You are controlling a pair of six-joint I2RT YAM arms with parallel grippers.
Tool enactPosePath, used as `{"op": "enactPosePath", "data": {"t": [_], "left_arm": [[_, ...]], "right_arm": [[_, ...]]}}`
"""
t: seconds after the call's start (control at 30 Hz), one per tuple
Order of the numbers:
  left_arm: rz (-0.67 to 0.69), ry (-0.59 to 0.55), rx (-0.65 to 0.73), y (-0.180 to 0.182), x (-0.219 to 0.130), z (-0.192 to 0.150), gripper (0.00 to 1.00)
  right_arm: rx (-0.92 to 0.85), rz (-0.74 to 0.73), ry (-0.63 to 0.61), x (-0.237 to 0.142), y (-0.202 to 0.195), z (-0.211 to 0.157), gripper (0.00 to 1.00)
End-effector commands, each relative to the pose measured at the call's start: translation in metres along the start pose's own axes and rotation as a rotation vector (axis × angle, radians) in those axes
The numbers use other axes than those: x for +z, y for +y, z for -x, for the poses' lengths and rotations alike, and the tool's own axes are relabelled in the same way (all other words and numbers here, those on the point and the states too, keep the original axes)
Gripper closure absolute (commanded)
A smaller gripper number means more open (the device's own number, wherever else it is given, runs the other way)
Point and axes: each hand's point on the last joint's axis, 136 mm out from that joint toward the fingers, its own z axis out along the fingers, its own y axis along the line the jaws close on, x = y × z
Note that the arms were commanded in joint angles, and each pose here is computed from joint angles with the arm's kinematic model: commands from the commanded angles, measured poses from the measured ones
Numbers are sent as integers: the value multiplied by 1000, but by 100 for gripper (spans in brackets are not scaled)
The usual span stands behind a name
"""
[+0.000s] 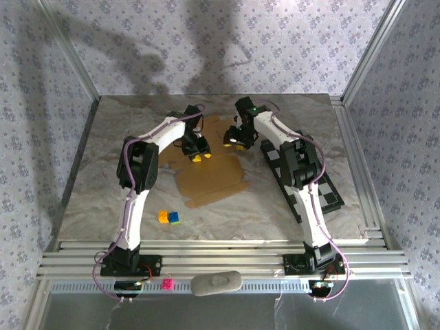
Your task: Fold the paper box
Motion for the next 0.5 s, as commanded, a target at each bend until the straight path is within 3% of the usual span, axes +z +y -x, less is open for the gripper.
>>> {"op": "enactPosePath", "data": {"t": [0.0,0.27,0.47], "left_arm": [[31,37,-2,11,10,-5,61],[31,39,-7,13,10,-4,61],[29,42,-10,13,12,-5,62]], "right_arm": [[-1,-20,-32,-12,-8,8,46],[-19,45,61,19,17,-8,45],[-32,95,85,19,35,-17,47]]}}
